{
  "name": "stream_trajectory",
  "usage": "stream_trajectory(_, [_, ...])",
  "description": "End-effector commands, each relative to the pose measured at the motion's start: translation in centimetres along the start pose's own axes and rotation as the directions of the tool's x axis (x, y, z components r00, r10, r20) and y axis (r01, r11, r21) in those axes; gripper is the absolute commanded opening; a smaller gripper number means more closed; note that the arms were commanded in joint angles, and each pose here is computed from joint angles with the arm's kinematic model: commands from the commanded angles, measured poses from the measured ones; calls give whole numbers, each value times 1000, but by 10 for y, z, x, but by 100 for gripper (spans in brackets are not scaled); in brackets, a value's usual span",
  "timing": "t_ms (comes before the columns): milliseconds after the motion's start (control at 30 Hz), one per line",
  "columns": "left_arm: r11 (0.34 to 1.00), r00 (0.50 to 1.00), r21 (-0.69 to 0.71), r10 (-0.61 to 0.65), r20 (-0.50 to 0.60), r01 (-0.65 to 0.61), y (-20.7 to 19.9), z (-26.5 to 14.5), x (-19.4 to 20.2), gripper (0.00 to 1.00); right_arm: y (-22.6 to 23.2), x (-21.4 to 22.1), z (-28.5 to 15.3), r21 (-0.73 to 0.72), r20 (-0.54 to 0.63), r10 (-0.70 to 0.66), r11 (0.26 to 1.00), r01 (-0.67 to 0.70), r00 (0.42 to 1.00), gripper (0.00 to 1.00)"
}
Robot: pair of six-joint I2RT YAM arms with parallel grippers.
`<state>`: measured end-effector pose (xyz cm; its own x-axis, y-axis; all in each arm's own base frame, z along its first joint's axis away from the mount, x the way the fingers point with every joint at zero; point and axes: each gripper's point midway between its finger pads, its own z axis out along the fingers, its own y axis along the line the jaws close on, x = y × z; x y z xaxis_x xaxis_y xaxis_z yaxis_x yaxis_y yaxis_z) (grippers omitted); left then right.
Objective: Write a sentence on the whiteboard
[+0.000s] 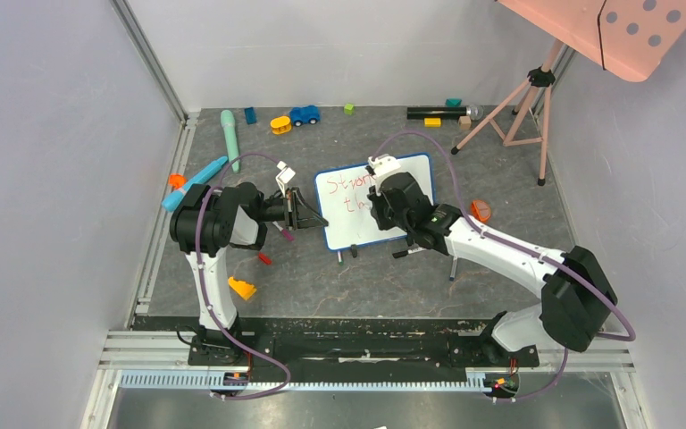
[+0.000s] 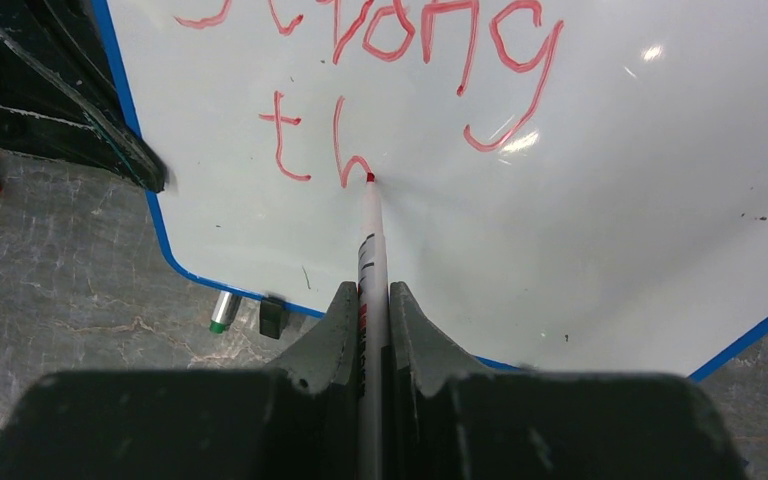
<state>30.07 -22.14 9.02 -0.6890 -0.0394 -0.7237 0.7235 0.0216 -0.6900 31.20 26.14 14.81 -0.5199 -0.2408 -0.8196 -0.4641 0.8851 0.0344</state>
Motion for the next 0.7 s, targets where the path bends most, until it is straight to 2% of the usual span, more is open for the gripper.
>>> stream_trajectory(0, [996, 996, 42, 84, -19, -83, -12, 2, -3, 2, -12, 11, 0, 39, -12, 22, 999, -22, 1000, 0])
stream_trajectory(367, [995, 996, 42, 88, -18, -87, -13, 2, -3, 2, -10, 9, -3, 25, -13, 25, 999, -24, 1000, 0])
stream_trajectory(667, [995, 996, 43, 90, -18, -89, -14, 2, -3, 2, -2, -33, -19, -24, 82, 23, 999, -21, 996, 0])
